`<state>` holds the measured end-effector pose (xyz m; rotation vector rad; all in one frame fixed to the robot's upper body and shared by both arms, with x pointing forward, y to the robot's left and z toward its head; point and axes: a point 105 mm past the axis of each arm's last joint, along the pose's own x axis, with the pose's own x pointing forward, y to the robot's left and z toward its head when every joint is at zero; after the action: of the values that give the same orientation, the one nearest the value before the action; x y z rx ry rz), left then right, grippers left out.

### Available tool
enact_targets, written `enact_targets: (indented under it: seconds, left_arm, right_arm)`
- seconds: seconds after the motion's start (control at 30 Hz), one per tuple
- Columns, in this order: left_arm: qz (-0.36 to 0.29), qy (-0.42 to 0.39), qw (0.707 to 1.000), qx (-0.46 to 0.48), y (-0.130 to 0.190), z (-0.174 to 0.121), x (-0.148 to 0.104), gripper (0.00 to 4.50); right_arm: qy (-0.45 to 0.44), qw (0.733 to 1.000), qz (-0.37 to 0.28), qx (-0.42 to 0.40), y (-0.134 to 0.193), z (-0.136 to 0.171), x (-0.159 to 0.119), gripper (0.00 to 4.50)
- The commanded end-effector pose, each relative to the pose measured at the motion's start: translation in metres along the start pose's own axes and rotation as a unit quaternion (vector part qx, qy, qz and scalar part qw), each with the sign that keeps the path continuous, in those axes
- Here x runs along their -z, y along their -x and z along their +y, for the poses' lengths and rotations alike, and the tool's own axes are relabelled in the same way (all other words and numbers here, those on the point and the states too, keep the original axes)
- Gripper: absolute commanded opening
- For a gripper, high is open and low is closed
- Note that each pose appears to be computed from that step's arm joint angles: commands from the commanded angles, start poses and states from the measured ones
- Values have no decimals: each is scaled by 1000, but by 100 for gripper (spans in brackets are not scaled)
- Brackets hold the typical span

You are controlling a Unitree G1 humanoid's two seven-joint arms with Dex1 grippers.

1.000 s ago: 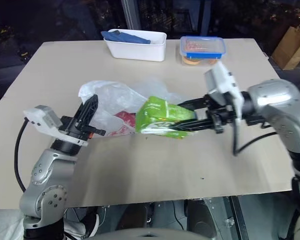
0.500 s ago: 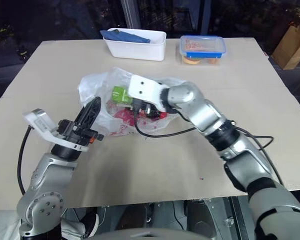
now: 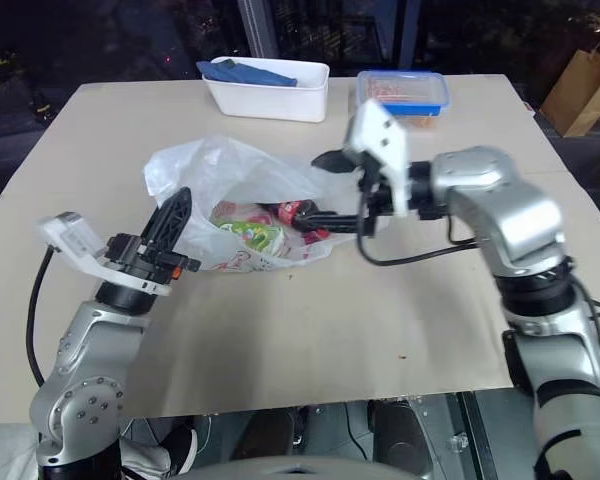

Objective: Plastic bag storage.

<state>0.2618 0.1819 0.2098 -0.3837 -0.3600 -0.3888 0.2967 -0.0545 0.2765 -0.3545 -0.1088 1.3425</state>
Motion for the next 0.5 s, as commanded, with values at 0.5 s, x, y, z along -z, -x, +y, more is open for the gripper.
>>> enact_targets:
  seconds: [0.5]
  left_arm:
    - [-1, -6, 1000, 25, 0, -9, 0, 0]
  right_arm:
    - [-176, 978, 39, 105, 27, 2, 49, 394]
